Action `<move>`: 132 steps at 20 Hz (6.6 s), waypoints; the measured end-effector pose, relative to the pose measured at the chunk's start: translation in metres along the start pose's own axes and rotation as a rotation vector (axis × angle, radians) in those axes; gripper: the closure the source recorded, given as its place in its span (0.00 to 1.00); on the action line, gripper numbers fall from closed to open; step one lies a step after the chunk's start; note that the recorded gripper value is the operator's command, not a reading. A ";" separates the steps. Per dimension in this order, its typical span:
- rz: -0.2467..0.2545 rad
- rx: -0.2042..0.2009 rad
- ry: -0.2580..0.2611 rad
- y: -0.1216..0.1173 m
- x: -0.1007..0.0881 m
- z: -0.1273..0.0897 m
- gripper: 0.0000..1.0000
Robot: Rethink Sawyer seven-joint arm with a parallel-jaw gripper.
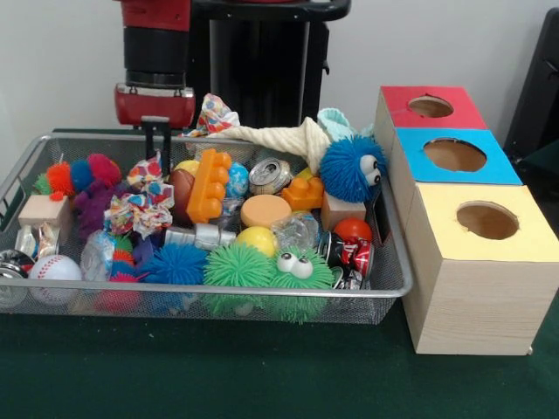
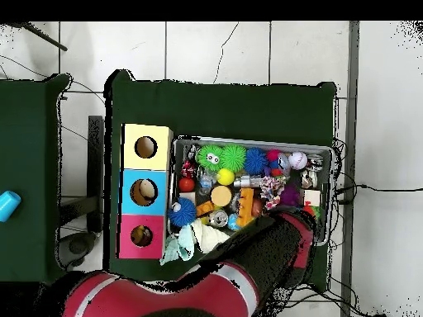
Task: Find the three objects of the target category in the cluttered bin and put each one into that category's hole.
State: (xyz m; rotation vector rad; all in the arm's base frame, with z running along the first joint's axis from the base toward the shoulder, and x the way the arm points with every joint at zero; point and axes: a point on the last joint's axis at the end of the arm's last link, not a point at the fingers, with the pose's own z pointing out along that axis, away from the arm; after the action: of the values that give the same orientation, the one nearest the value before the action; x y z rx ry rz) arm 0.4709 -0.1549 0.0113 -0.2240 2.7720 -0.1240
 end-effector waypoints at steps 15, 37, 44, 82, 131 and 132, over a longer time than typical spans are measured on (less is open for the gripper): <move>0.245 -0.089 -0.063 0.040 -0.021 -0.017 1.00; 0.453 -0.278 -0.104 0.109 -0.049 -0.038 1.00; 0.579 -0.348 -0.120 0.155 -0.051 -0.036 0.00; -0.018 0.049 -0.156 -0.021 0.035 -0.014 0.00; -0.145 0.225 -0.193 -0.119 0.093 0.057 0.00; -0.143 0.219 -0.203 -0.120 0.094 0.057 0.00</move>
State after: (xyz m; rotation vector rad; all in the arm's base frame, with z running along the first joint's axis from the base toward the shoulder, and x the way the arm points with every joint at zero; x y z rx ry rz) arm 0.4212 -0.2923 -0.0602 -0.3568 2.5147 -0.4150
